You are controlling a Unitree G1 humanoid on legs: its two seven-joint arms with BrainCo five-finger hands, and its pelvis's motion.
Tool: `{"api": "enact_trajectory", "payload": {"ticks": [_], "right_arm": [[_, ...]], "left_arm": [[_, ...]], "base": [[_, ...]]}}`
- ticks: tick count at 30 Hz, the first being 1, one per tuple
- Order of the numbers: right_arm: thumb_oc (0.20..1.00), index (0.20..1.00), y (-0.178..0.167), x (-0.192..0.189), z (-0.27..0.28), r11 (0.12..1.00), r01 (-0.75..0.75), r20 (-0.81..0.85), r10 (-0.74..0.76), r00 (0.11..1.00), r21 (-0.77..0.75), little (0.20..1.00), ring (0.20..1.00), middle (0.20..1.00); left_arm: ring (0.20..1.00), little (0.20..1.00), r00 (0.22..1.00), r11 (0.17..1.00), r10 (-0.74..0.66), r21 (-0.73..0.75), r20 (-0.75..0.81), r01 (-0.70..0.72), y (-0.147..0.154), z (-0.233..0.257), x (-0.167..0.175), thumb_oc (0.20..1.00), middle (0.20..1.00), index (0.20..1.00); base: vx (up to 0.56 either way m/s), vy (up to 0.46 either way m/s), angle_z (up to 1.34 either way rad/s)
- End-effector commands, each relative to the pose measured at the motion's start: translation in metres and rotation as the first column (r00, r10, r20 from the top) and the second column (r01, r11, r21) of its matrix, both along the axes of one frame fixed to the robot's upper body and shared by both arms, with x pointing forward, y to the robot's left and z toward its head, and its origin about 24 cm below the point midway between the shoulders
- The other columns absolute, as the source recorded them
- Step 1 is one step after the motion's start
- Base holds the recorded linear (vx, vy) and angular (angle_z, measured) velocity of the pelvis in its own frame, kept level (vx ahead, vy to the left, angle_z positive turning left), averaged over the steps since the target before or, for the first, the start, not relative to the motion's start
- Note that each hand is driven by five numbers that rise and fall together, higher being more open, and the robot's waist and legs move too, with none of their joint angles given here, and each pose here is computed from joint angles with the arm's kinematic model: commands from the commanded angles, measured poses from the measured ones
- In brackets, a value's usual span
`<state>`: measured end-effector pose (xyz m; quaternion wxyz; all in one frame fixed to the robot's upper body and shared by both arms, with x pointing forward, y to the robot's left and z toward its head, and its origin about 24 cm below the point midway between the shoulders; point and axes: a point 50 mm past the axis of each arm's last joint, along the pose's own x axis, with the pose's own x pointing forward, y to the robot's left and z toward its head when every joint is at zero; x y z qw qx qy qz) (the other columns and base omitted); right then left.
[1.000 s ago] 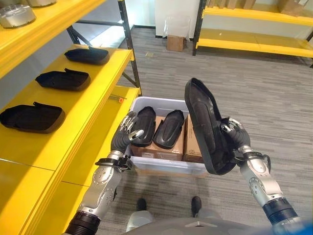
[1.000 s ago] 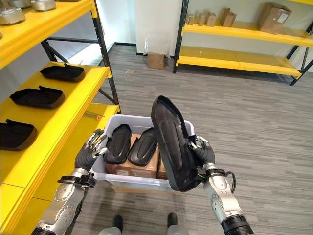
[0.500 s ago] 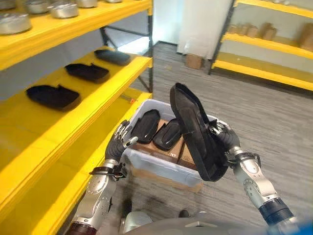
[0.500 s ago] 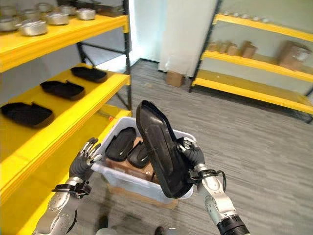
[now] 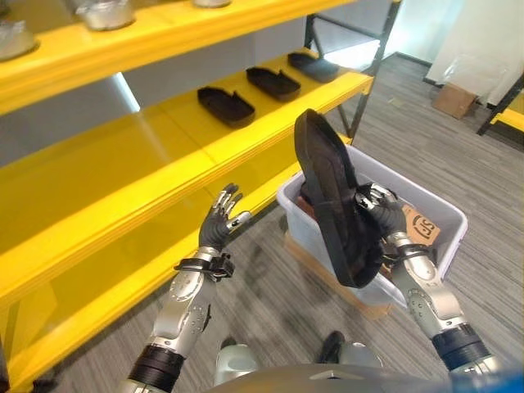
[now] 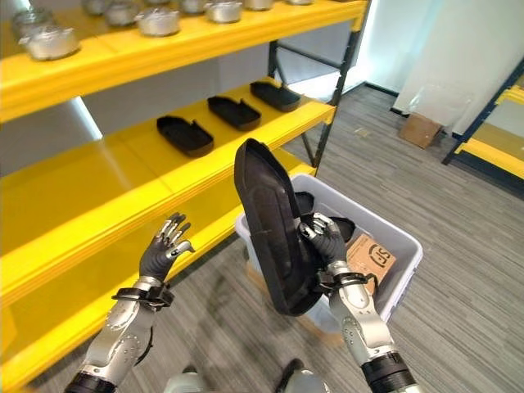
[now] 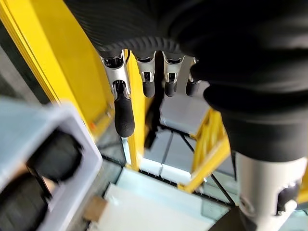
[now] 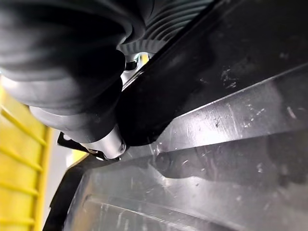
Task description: Move parts from the plastic box to the shelf.
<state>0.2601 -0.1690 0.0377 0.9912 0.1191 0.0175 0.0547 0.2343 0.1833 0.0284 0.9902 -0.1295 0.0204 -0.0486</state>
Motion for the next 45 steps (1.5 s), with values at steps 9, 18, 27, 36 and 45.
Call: {"api": "enact_trajectory", "payload": {"ticks": [9,18,27,36,45], "right_arm": [[0.2,0.2,0.018,0.012,0.033,0.997,-0.059,0.161,0.049,0.986,0.057,0.2,0.2,0.2],[0.2,0.2,0.042,0.023,0.043,0.99,-0.13,0.192,0.119,0.974,0.046,0.2,0.2,0.2],[0.2,0.2,0.04,0.017,0.037,0.987,-0.132,0.172,0.115,0.978,0.093,0.2,0.2,0.2],[0.2,0.2,0.034,0.015,0.033,0.989,-0.119,0.154,0.105,0.983,0.089,0.2,0.2,0.2],[0.2,0.2,0.012,0.001,0.02,0.993,-0.08,0.103,0.072,0.992,0.081,0.2,0.2,0.2]], "left_arm": [[1.0,1.0,0.988,0.997,0.065,0.021,0.143,-0.069,0.022,0.028,-0.002,1.0,1.0,1.0],[1.0,1.0,0.975,0.993,0.106,0.035,0.196,-0.115,0.031,0.039,0.0,1.0,1.0,1.0],[1.0,1.0,0.976,0.992,0.087,0.074,0.2,-0.103,0.03,0.04,0.006,1.0,1.0,1.0],[1.0,1.0,0.979,0.992,0.078,0.078,0.188,-0.094,0.029,0.037,0.004,1.0,1.0,1.0],[1.0,1.0,0.988,0.994,0.086,0.063,0.127,-0.095,0.031,0.023,-0.008,1.0,1.0,1.0]], "base": [[0.04,0.166,0.05],[0.05,0.205,0.12],[0.11,0.245,0.6],[0.14,-0.058,0.41],[0.1,-0.194,0.44]]}}
